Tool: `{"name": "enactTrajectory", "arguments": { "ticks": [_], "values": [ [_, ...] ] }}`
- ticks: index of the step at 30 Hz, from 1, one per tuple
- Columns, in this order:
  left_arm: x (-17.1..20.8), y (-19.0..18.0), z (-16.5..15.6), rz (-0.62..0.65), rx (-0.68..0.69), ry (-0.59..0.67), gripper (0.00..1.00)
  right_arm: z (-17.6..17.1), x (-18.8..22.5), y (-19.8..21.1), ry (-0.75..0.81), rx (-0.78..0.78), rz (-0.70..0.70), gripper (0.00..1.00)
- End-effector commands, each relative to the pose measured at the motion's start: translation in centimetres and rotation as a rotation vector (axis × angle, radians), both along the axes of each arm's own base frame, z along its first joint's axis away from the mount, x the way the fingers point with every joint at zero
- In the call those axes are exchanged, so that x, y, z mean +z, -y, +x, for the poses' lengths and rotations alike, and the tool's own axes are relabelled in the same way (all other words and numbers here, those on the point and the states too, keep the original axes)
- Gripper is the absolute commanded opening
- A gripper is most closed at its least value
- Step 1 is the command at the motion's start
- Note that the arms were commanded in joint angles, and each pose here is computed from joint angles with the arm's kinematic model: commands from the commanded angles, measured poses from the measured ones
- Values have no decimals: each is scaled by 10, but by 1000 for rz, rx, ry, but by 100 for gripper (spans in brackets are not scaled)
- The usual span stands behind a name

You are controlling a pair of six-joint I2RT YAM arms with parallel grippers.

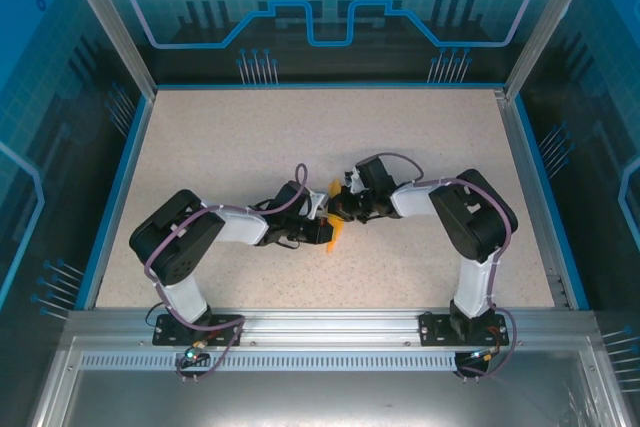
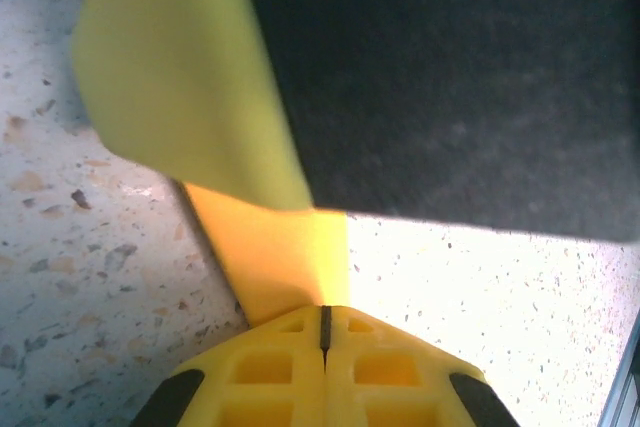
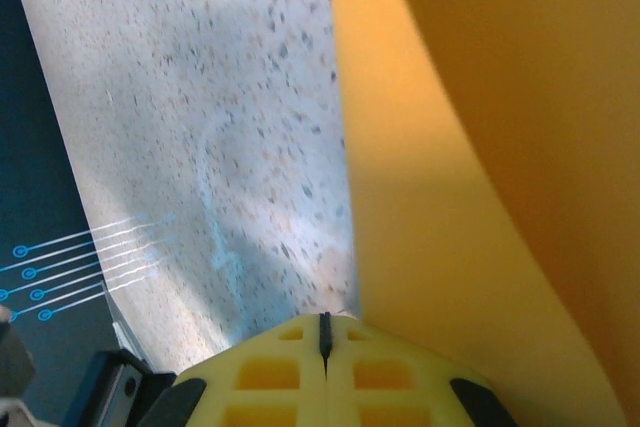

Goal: Fold a paper plane with a square sheet of paper (pick it up from the middle)
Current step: Fold the wing for the fifth time at the center of the table.

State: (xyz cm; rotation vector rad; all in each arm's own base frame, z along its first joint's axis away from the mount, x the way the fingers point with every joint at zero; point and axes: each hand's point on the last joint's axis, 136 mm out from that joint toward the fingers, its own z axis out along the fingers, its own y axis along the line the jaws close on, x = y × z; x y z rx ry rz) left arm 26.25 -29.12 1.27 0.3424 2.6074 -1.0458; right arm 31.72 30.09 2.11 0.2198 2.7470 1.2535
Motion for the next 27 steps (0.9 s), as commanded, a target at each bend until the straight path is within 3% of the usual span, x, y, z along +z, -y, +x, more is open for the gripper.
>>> {"name": "enactTrajectory", "arguments": {
  "ticks": [1,27],
  "values": [
    [-67,-52,-49,245,9,-193,0,6,-11,6,6,7,-70,3],
    [-87,-68,-72,286,-3,-242,0,77,-29,23,47,37,-152,1]
  ]
}}
